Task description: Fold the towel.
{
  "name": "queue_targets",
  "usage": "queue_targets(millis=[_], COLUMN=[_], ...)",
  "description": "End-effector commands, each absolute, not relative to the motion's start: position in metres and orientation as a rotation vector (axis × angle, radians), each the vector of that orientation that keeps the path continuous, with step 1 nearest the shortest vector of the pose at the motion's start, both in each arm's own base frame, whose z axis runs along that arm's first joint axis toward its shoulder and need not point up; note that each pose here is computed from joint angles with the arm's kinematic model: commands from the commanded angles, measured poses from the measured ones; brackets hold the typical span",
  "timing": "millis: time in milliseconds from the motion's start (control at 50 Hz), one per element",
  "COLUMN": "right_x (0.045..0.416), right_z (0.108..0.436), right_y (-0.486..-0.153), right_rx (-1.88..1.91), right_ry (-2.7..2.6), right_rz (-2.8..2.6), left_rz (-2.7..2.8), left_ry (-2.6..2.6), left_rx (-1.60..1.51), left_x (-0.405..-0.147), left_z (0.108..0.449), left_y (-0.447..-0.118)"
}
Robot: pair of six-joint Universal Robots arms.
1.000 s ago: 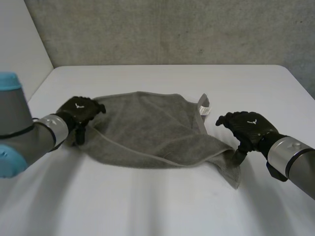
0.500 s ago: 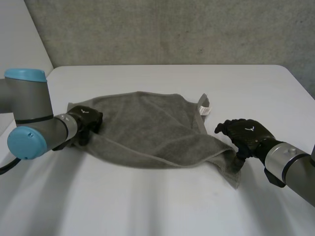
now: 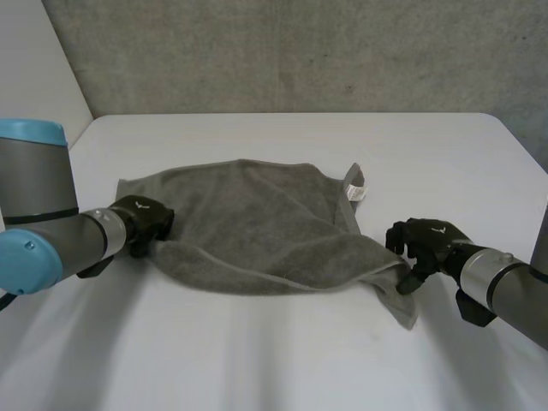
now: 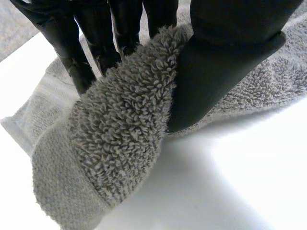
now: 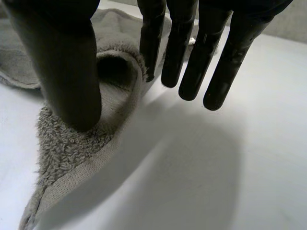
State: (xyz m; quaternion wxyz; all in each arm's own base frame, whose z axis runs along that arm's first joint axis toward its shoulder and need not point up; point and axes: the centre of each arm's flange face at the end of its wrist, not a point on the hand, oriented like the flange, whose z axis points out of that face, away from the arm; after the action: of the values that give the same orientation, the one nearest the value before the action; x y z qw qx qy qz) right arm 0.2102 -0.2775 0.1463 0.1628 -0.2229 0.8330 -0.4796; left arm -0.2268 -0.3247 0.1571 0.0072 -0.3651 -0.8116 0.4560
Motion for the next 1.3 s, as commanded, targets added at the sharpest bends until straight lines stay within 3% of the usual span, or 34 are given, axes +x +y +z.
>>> queue_targets(millis=[20,240,300,320,340,380,400,440,460,500,520,540,600,680,740,820,1000,1100,1220,1260,1280,1300], right_x=[0.214,0.218,0.215,0.212,0.212,0.202,0.202,0.195,0.195,0.192,0.192,0.190,0.187,0.189,0.199,0.233,0.240,0.258,0.273,0.281,0.281,0.285], right_z=[0.137,0.146,0.170,0.198,0.198,0.260,0.261,0.321,0.321,0.378,0.378,0.403,0.430,0.436,0.423,0.388,0.323,0.302,0.308,0.343,0.343,0.363], right_y=[-0.281,-0.289,-0.299,-0.302,-0.302,-0.302,-0.302,-0.296,-0.296,-0.278,-0.278,-0.265,-0.253,-0.247,-0.250,-0.254,-0.302,-0.321,-0.356,-0.376,-0.376,-0.381], right_rx=[-0.532,-0.482,-0.495,-0.507,-0.507,-0.542,-0.542,-0.578,-0.578,-0.609,-0.610,-0.626,-0.644,-0.720,-0.857,-1.081,-1.240,-1.312,-1.278,-1.165,-1.164,-1.070], right_ry=[2.334,2.279,2.230,2.176,2.176,2.038,2.038,1.867,1.866,1.685,1.684,1.601,1.529,1.570,1.663,1.772,2.047,2.053,1.960,1.725,1.723,1.551], right_rz=[-1.213,-1.188,-1.302,-1.413,-1.414,-1.678,-1.679,-1.931,-1.932,-2.142,-2.143,-2.228,-2.312,-2.309,-2.251,-2.084,-1.973,-1.962,-2.216,-2.578,-2.580,-2.759], left_rz=[1.416,1.555,1.709,1.815,1.816,2.067,2.069,2.291,2.292,2.440,2.440,2.483,2.519,2.511,2.460,2.316,1.974,1.935,2.072,2.319,2.320,2.451], left_ry=[-2.554,-2.492,-2.424,-2.373,-2.373,-2.220,-2.219,-2.004,-2.003,-1.811,-1.810,-1.749,-1.689,-1.685,-1.750,-1.934,-2.250,-2.280,-2.178,-1.929,-1.927,-1.756], left_rx=[-1.125,-1.110,-1.085,-1.060,-1.060,-0.967,-0.966,-0.767,-0.766,-0.533,-0.532,-0.419,-0.273,-0.265,-0.277,-0.292,-0.365,-0.425,-0.472,-0.445,-0.445,-0.416], left_x=[-0.222,-0.222,-0.222,-0.221,-0.221,-0.220,-0.220,-0.217,-0.217,-0.204,-0.204,-0.196,-0.182,-0.181,-0.182,-0.185,-0.202,-0.214,-0.223,-0.228,-0.228,-0.231], left_z=[0.155,0.181,0.207,0.224,0.225,0.269,0.269,0.318,0.318,0.363,0.363,0.381,0.403,0.408,0.397,0.358,0.269,0.248,0.267,0.313,0.313,0.337], left_y=[-0.327,-0.329,-0.331,-0.333,-0.333,-0.332,-0.332,-0.323,-0.323,-0.313,-0.312,-0.307,-0.293,-0.284,-0.283,-0.301,-0.332,-0.351,-0.376,-0.395,-0.395,-0.401])
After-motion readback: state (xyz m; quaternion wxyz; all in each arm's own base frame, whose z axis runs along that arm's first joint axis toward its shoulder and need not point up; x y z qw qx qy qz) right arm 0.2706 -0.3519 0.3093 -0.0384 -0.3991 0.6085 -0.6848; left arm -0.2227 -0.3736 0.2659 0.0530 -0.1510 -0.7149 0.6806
